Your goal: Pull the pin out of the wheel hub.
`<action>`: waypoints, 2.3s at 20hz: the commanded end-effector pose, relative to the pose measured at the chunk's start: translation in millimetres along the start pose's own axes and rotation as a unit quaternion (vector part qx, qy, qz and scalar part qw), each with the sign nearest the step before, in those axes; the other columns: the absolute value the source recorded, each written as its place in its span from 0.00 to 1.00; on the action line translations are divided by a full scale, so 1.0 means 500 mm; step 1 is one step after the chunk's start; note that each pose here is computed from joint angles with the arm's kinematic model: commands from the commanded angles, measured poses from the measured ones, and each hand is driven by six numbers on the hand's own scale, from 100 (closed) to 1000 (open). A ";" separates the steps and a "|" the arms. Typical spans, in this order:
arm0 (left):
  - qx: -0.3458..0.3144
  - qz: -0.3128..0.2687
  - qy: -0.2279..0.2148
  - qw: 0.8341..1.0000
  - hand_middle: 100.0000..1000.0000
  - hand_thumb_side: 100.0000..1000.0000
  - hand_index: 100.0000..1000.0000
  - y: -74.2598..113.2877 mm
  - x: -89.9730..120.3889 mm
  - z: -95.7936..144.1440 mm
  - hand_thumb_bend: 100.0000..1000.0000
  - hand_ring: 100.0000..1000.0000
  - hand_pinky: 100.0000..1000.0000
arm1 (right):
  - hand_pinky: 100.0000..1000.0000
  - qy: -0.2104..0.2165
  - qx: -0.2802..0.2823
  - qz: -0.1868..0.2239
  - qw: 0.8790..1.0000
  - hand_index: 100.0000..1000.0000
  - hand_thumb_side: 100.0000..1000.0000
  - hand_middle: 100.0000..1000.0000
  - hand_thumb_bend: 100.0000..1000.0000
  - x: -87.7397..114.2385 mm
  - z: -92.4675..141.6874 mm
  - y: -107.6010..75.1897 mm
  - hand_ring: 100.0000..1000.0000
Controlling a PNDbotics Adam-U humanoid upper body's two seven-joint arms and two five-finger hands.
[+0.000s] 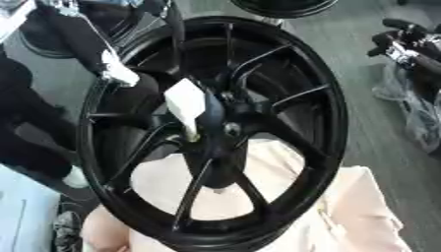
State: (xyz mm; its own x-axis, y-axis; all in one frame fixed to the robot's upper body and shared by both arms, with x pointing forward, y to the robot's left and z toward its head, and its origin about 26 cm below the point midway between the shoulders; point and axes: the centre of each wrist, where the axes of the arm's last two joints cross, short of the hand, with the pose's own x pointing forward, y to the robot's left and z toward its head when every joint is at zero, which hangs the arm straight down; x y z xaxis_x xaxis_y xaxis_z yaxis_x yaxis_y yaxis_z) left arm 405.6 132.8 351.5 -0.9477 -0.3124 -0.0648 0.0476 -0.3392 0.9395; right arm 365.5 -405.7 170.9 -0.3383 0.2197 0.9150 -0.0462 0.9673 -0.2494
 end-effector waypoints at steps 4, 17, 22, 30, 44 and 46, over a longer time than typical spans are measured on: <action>-0.047 -0.060 -0.092 0.993 0.78 0.27 0.80 0.020 0.028 -0.005 0.46 0.87 0.88 | 0.95 -0.014 0.003 0.015 1.000 0.85 0.27 0.64 0.34 0.025 -0.011 -0.010 0.61; -0.093 -0.062 -0.105 0.988 0.76 0.05 0.75 -0.023 0.031 -0.036 0.45 0.86 0.88 | 0.95 -0.015 0.008 0.018 1.000 0.85 0.27 0.64 0.34 0.026 -0.014 -0.006 0.60; -0.106 -0.061 -0.106 0.987 0.76 0.08 0.75 -0.035 0.032 -0.046 0.43 0.86 0.87 | 0.95 -0.015 0.007 0.018 1.000 0.85 0.27 0.63 0.34 0.027 -0.015 -0.007 0.60; -0.128 -0.081 -0.101 0.983 0.74 0.06 0.71 -0.050 0.029 -0.050 0.41 0.85 0.87 | 0.95 -0.014 0.003 0.017 1.000 0.85 0.27 0.63 0.34 0.029 -0.016 -0.007 0.60; -0.118 -0.091 -0.095 0.984 0.66 0.00 0.53 -0.035 0.026 -0.043 0.34 0.80 0.84 | 0.95 -0.012 0.007 0.019 1.000 0.85 0.27 0.63 0.34 0.028 -0.015 -0.006 0.60; -0.118 -0.090 -0.095 0.984 0.64 0.00 0.48 -0.034 0.028 -0.044 0.33 0.79 0.83 | 0.95 -0.012 0.006 0.019 1.000 0.85 0.27 0.63 0.34 0.028 -0.015 -0.007 0.60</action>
State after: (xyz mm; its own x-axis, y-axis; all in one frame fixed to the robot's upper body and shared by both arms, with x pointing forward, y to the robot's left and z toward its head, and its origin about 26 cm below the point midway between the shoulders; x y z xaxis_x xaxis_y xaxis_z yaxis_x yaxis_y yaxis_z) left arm 401.0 110.6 311.1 -0.9760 -0.2094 -0.0601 0.0383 -0.4366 0.8988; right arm 368.7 -400.9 174.1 -0.3422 0.2241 0.9125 -0.0584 0.9642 -0.2587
